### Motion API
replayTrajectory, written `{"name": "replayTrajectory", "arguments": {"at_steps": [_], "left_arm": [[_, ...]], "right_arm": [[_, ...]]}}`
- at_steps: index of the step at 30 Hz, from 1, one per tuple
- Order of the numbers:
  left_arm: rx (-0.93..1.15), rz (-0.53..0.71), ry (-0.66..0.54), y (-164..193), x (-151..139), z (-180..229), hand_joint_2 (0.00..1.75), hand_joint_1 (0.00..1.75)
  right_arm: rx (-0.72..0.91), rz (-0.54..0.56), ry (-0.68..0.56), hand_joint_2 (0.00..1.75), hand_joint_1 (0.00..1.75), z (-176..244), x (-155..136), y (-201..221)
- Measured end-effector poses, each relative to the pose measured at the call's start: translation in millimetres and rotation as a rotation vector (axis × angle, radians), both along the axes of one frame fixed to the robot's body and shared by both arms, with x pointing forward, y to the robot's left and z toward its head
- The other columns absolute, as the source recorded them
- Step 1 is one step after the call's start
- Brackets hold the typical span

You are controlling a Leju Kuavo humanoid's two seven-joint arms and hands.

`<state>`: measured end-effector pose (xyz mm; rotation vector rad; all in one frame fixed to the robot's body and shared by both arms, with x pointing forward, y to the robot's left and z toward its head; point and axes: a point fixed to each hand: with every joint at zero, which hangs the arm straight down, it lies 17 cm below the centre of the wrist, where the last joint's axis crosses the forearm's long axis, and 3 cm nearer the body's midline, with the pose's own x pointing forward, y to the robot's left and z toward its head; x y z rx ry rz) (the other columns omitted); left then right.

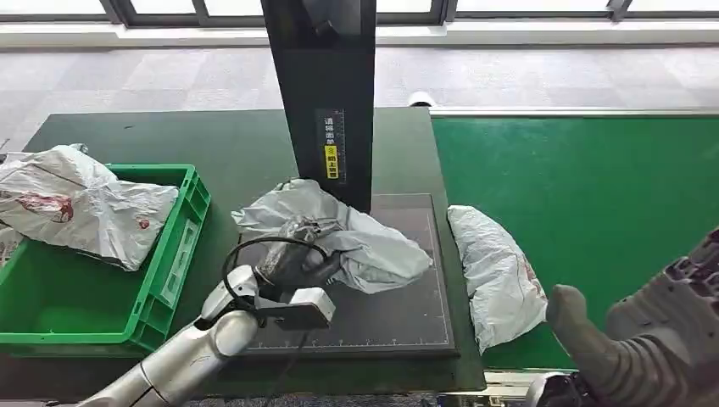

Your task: Moved the parcel from conveyor to table for the left to box.

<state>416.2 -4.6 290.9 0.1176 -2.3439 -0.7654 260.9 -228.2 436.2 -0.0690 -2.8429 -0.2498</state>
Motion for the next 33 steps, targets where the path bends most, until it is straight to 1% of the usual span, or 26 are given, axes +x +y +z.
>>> {"name": "replayTrajectory", "arguments": {"at_steps": [3, 5, 11, 13, 17, 24, 28, 30, 33], "left_arm": [[-0.086, 0.112, -0.076, 44.5, 9.0, 31.8, 1.75, 1.75], [-0.119, 0.168, -0.118, 67.7, 9.0, 46.1, 1.75, 1.75], [-0.194, 0.33, -0.194, 128.8, 7.6, 69.7, 1.75, 1.75], [-0.206, 0.402, -0.22, 149.8, 7.5, 74.5, 1.75, 1.75], [-0.212, 0.609, -0.271, 202.5, 11.1, 85.7, 1.75, 1.75], [-0.207, 0.865, -0.293, 281.7, 17.0, 89.1, 1.75, 1.75], [-0.165, 1.008, -0.285, 327.9, 20.6, 83.5, 1.75, 1.75], [-0.154, 1.061, -0.264, 350.5, 23.3, 76.8, 1.75, 1.75], [-0.129, 1.11, -0.236, 369.2, 27.7, 66.4, 1.75, 1.75]], "right_arm": [[-0.002, 0.01, 0.003, 1.75, 0.0, -1.5, 0.9, 1.0], [-0.003, 0.015, 0.009, 1.75, 0.0, -2.3, 1.8, 1.4], [-0.013, 0.043, 0.011, 1.75, 0.0, -5.6, 1.5, 5.2], [-0.019, 0.052, 0.013, 1.75, 0.0, -7.0, 1.7, 6.6], [-0.029, 0.077, 0.026, 1.75, 0.0, -8.8, 3.9, 10.4], [-0.041, 0.122, 0.04, 1.75, 0.0, -12.5, 6.0, 18.9], [-0.047, 0.127, 0.051, 1.75, 0.0, -14.3, 8.3, 20.6], [-0.045, 0.125, 0.055, 1.75, 0.0, -14.7, 9.1, 20.5], [-0.043, 0.122, 0.06, 1.75, 0.0, -14.9, 9.6, 20.6]]}}
